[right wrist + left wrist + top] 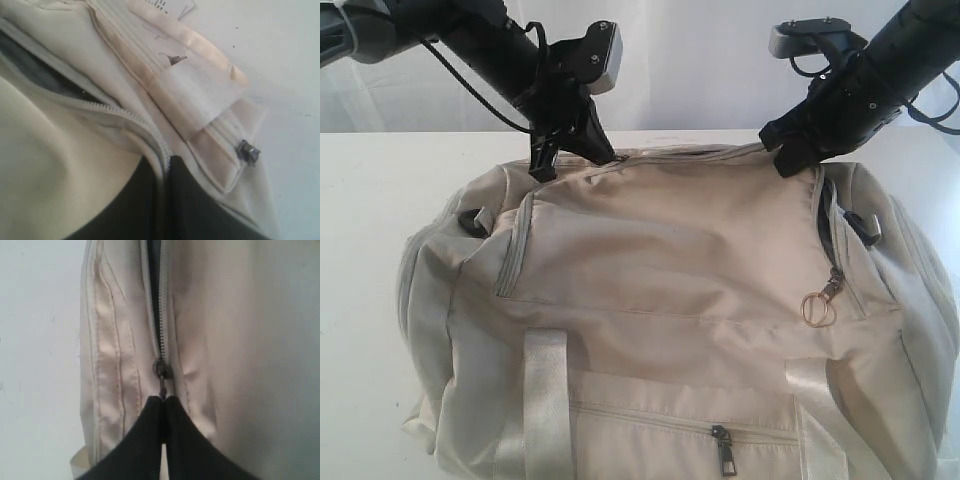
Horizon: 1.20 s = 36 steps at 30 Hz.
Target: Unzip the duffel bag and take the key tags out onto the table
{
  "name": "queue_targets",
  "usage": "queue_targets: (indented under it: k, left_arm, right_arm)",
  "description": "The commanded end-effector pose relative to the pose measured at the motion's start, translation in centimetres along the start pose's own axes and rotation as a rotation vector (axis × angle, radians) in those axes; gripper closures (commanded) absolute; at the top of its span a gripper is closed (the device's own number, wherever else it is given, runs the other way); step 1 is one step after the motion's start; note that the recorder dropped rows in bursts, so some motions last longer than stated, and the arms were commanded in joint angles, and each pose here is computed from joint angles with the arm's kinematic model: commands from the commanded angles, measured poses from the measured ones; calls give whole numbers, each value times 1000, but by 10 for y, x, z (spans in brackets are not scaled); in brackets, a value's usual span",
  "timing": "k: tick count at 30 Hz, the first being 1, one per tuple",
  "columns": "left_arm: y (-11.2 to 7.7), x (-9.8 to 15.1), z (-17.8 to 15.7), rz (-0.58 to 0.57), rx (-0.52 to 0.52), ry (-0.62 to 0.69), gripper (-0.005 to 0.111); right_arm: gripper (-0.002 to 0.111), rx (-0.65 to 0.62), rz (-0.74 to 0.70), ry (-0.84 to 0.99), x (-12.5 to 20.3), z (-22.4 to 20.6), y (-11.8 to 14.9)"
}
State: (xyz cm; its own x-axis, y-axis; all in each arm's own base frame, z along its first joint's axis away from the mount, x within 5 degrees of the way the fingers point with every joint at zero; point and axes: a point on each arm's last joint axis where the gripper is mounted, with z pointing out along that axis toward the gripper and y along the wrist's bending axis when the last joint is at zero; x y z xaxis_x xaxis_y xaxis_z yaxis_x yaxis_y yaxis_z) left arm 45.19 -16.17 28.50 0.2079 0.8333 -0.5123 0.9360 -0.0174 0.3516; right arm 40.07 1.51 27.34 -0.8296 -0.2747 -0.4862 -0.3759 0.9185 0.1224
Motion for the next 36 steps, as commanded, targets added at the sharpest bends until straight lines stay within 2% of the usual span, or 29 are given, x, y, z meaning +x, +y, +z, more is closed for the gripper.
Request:
queue_targets:
  k: [1, 8, 14, 22, 28, 31, 36]
  left_arm:
    - [-3, -1, -17, -15, 10, 70, 107]
    - [-9, 5, -28, -50, 52, 185, 107]
    - [-11, 19, -34, -155, 64, 296, 107]
    - [-15, 22, -61, -191, 79, 340, 107]
    - [-16, 27, -87, -244, 44, 349, 107]
    - [-16, 29, -94, -333, 15, 361, 107]
    - [-27, 29, -99, -352, 31, 379, 107]
  right_arm:
    - [108, 4, -3, 24, 3, -2, -4]
    - [108, 10, -1, 20, 3, -2, -4]
    - [108, 32, 6, 26, 3, -2, -6]
    - [108, 66, 24, 25, 3, -3, -9]
    - [108, 95, 46, 24, 3, -3, -12]
    - [108, 95, 46, 24, 3, -3, -12]
    - [108, 96, 45, 22, 3, -3, -12]
